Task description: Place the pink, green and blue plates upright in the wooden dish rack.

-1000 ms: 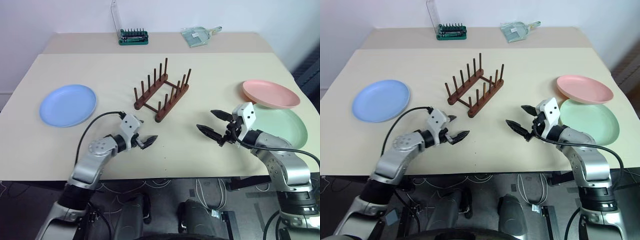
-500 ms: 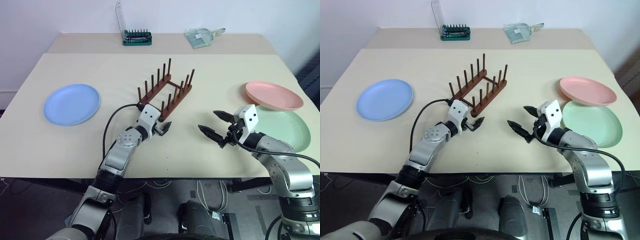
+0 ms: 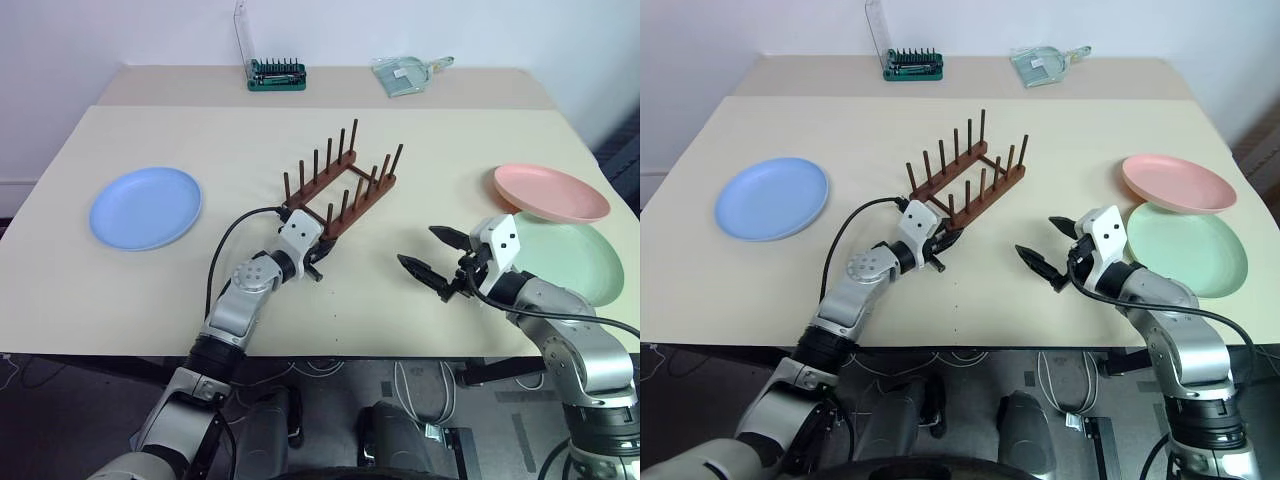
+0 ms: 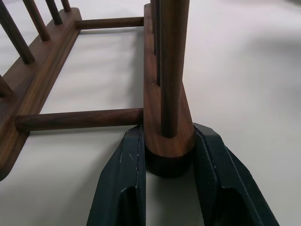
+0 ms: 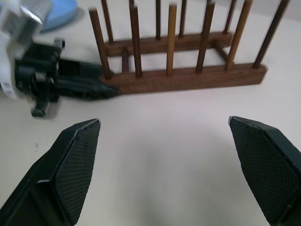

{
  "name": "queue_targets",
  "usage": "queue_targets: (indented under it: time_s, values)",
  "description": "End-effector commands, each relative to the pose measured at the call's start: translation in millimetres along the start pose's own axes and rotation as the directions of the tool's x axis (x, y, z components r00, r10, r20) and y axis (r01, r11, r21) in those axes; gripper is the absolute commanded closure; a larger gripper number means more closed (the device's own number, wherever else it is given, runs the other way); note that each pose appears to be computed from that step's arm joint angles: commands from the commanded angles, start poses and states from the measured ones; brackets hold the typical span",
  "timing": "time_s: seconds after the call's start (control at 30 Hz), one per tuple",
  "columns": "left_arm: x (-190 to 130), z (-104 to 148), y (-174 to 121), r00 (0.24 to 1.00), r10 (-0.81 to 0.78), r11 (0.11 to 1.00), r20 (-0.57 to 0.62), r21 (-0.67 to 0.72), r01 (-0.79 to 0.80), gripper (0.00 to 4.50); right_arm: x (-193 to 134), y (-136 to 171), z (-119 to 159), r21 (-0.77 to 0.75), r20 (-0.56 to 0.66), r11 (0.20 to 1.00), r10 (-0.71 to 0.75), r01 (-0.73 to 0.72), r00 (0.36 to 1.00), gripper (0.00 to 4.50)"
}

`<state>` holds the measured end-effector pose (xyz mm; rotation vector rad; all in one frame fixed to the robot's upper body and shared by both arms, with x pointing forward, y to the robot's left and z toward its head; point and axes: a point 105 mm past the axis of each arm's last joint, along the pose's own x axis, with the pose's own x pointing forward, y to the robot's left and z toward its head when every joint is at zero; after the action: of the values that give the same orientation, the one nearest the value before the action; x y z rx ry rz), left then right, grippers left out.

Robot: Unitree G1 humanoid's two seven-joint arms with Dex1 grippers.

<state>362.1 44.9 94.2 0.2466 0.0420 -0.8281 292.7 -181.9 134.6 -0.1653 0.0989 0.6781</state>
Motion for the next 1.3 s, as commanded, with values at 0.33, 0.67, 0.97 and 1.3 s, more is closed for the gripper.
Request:
queue_targets:
  time_s: [0.33,0.67,0.97,1.3]
  values:
    - [-26,11,-17,0.831,-0.556,0.822,-0.027,0.135,0.554,3.76,-29,2,0,-0.014,-0.010,0.997,-0.078,0.078,0.997,0.00]
    - [-24,-1,-4,0.804,-0.585,0.788,-0.108,0.161,0.595,2.69,-32,5,0,-0.014,-0.010,0.996,-0.093,0.092,0.996,0.00]
    - [-42,-10,17,0.868,-0.485,0.858,-0.110,0.130,0.496,0.56,-38,3,-9,-0.030,-0.077,0.996,-0.088,0.086,0.993,0.27]
    - [-79,-5,-6,0.825,-0.561,0.826,-0.063,0.033,0.563,4.50,-45,2,-26,-0.048,-0.184,0.997,-0.062,0.054,0.981,4.48]
